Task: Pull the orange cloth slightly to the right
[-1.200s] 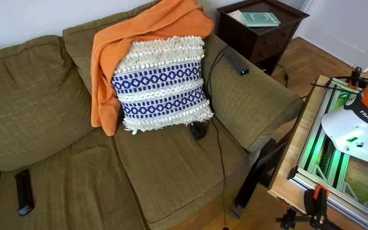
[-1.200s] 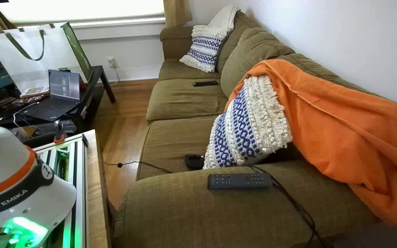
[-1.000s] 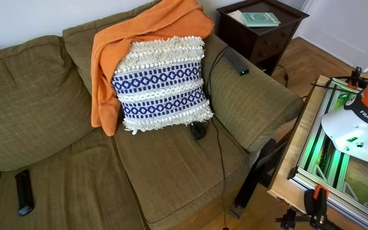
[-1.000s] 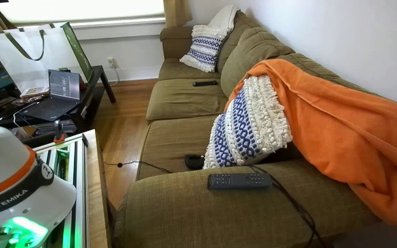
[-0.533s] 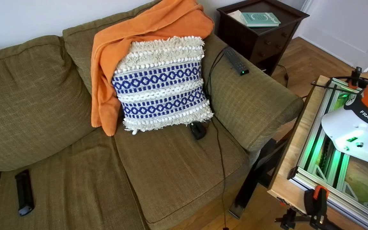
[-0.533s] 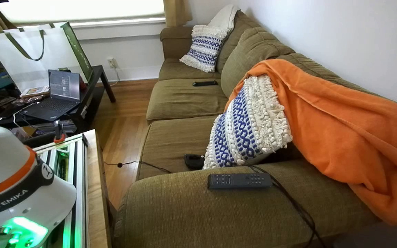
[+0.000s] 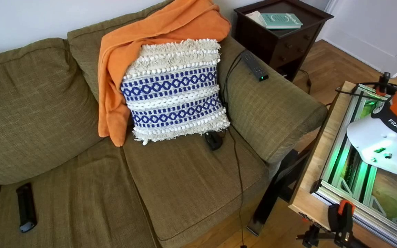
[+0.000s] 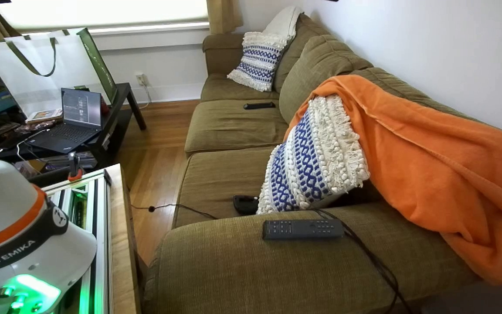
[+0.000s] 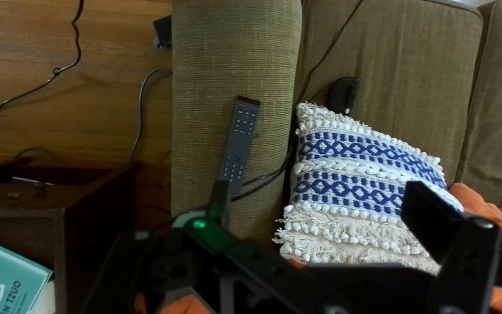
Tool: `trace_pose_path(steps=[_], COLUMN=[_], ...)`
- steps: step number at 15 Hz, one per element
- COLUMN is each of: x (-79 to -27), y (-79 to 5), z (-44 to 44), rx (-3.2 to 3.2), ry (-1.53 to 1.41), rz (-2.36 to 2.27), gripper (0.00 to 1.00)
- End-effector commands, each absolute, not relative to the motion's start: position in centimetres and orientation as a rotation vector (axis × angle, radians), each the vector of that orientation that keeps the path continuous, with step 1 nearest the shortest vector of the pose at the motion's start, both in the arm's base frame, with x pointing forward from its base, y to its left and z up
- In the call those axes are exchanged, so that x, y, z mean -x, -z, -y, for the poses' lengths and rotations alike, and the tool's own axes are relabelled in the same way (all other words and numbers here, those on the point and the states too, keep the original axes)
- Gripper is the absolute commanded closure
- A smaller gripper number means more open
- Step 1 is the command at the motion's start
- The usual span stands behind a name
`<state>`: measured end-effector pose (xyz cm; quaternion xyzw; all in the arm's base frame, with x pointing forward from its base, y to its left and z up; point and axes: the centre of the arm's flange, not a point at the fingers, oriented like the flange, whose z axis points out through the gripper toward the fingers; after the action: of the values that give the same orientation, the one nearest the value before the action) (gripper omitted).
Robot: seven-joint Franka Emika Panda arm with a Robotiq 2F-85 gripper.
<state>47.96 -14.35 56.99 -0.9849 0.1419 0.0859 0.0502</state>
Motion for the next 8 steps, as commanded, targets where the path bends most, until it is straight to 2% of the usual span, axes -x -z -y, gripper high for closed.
trace_pose_path(steps=[1,8], x=[-52.3,-60.6], y=[-55.0,-50.5], z=[11.4,12.3], rx=[2.919,2.698], ry=[-0.249,0.134], rz=[-0.547,-0.845], gripper=[0.00,0.00])
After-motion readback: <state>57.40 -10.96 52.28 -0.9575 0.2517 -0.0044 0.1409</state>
